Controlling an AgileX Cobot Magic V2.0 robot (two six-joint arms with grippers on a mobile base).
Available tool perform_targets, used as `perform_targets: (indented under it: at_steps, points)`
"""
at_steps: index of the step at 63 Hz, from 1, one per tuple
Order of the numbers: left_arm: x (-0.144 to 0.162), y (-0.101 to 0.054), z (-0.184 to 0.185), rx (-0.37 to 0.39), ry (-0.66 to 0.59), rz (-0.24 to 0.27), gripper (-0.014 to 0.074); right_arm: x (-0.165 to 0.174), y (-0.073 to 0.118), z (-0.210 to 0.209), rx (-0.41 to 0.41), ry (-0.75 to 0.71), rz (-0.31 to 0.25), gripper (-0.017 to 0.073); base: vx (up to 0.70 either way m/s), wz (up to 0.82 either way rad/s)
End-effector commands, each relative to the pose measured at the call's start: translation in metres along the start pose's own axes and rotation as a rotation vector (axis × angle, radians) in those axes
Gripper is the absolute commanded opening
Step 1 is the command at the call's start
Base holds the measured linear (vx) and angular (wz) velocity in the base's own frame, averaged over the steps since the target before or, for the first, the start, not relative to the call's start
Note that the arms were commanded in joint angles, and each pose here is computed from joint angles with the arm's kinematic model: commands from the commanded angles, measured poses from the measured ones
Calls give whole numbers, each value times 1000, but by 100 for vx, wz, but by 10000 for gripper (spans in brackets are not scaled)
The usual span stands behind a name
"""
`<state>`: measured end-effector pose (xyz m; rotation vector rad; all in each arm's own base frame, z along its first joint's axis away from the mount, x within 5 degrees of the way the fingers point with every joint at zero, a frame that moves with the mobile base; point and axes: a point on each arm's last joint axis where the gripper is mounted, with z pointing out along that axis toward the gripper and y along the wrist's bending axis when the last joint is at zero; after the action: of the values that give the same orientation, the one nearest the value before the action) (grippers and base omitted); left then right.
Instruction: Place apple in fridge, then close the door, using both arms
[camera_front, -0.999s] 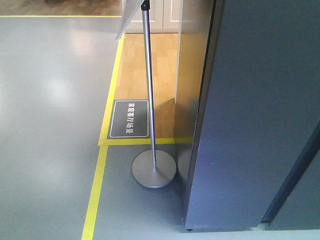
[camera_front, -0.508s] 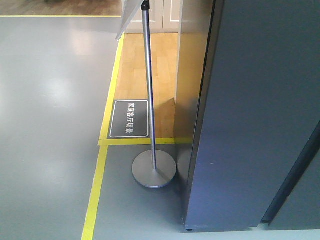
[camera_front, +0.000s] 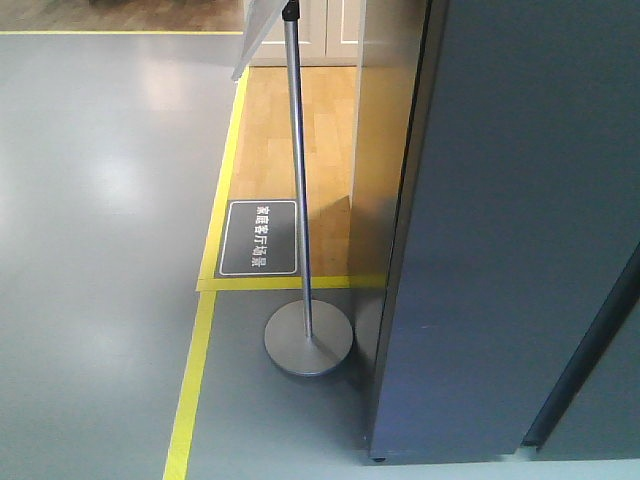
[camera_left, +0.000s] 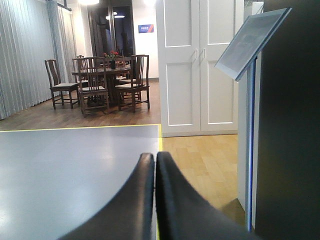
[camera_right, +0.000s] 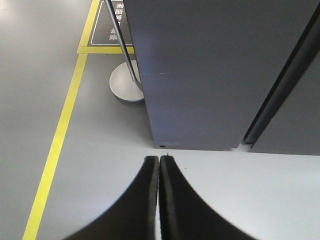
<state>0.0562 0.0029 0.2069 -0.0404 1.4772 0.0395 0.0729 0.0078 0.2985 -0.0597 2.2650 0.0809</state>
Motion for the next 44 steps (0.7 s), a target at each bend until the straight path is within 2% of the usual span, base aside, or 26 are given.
perform_targets:
  at_steps: [1, 35, 40, 44]
  points:
    - [-1, 0, -1, -1, -72, -17, -6, -11, 1, -4, -5, -76, -8, -3, 0, 0]
    - [-1, 0, -1, -1, -72, -17, -6, -12, 1, -4, -5, -79, -8, -3, 0, 0]
    - [-1, 0, -1, -1, -72, -17, -6, -9, -3, -7, 32, -115, -64, -3, 0, 0]
    - [-1, 0, -1, -1, -72, -17, -6, -2, -6, -8, 59, -162, -61, -3, 0, 0]
